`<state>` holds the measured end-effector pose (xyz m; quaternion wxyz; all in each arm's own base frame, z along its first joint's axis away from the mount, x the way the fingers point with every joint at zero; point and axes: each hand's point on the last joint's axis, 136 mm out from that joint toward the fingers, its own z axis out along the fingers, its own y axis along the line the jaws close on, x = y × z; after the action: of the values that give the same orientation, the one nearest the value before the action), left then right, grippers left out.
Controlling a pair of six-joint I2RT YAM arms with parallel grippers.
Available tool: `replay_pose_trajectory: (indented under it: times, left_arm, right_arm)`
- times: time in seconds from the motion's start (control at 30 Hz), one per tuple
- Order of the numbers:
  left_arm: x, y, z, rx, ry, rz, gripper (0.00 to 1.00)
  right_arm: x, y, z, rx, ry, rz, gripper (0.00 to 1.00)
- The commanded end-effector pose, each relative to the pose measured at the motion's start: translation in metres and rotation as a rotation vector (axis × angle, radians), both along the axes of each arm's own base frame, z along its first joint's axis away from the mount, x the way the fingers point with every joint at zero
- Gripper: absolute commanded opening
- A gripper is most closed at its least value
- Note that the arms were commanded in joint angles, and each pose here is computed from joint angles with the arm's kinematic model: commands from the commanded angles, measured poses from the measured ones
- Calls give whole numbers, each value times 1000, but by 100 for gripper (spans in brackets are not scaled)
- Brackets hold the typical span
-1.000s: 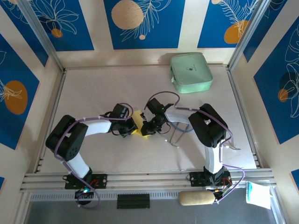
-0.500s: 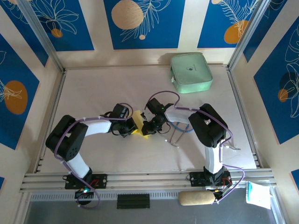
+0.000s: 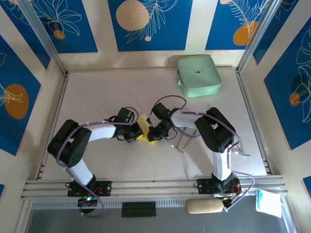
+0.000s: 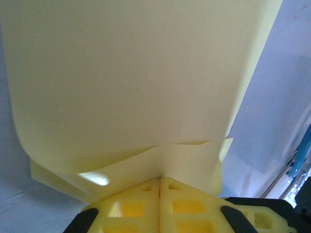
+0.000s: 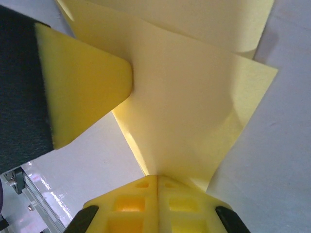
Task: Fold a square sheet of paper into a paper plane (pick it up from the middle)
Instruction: Third fold the triangle at the center of the table.
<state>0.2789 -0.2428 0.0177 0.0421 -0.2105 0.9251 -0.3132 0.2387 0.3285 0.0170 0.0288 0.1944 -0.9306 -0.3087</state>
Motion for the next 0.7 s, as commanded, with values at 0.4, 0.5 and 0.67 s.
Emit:
replay_pose_trajectory:
  times: [0.4, 0.5, 0.67]
  left_arm:
    - [16, -16, 41, -48, -163, -77, 12]
    - [8, -21, 40, -52, -175, -101, 11]
    - [-5, -31, 30, -87, -161, -126, 9]
  right_arm:
    - [-11, -9, -12, -62, 46, 20, 5]
    - [-10, -10, -13, -68, 49, 16, 4]
    - [-11, -10, -16, -77, 59, 15, 4]
